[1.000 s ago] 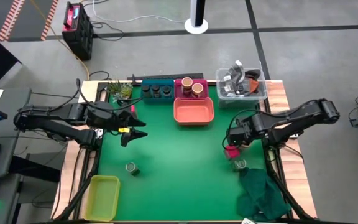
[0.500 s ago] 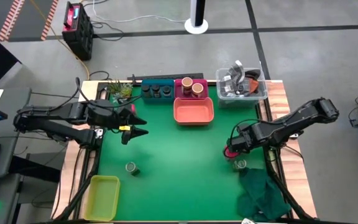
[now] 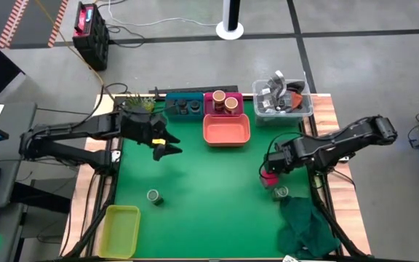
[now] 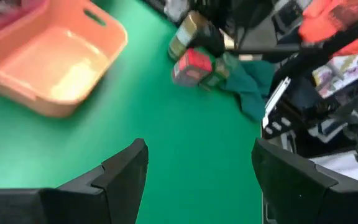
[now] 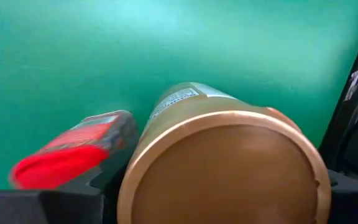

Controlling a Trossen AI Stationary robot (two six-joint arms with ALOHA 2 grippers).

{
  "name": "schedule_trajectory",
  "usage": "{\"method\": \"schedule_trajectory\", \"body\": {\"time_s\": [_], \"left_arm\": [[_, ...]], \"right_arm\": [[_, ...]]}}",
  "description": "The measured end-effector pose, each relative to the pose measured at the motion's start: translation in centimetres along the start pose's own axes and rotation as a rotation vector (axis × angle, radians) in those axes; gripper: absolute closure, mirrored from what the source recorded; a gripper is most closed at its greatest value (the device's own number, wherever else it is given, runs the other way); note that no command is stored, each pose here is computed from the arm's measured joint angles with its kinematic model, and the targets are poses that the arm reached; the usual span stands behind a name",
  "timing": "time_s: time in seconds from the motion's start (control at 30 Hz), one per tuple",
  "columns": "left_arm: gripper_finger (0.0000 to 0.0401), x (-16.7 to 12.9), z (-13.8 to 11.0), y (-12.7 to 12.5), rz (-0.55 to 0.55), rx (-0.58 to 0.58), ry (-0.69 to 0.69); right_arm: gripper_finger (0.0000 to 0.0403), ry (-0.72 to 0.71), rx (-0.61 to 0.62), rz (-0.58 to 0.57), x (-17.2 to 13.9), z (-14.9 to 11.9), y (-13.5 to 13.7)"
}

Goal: Sort spices by type
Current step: Put the gold seasoning bottle into the pink bin

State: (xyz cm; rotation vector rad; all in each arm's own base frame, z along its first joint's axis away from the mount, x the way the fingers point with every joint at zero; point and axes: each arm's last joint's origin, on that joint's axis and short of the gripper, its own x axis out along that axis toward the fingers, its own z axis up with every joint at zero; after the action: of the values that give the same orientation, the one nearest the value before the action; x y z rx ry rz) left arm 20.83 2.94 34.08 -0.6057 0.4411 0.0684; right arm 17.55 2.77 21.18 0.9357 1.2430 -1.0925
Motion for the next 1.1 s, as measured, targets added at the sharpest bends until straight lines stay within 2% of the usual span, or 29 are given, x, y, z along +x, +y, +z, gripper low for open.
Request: {"method": "schedule_trajectory", "body": {"time_s": [0.17, 0.33, 0.47, 0.6, 0.73, 0.9, 1.1], "left_arm": [[0.0129, -0.5, 1.3, 1.4, 0.03, 0.034, -0.074], [0.0129, -0.3, 2.1, 4.0, 0.061, 0.023, -0.043], [0.0129, 0.0, 2.8, 5.6, 0.07, 0.003, -0.054], [0.0129, 0.1, 3.2, 6.7, 0.065, -0.002, -0.048], [0.0129, 0.1, 3.2, 6.8, 0.056, 0.02, -0.048], [0.0129, -0.4, 3.8, 6.2, 0.056, 0.03, -0.045], [0.0129, -1.6, 5.0, 5.1, 0.052, 0.092, -0.058]], "right_arm": [[0.01, -0.056, -0.024, 0.033, -2.8, 1.4, 0.6], [0.01, -0.113, -0.076, 0.086, -5.6, 4.4, 1.6], [0.01, -0.208, -0.136, 0.167, -7.9, 7.4, 3.9], [0.01, -0.285, -0.248, 0.229, -9.3, 10.7, 7.1], [0.01, -0.355, -0.339, 0.24, -9.4, 14.7, 9.7], [0.0099, -0.393, -0.373, 0.273, -9.0, 19.9, 11.3], [0.0096, -0.36, -0.454, 0.321, -7.2, 24.3, 13.1]]}}
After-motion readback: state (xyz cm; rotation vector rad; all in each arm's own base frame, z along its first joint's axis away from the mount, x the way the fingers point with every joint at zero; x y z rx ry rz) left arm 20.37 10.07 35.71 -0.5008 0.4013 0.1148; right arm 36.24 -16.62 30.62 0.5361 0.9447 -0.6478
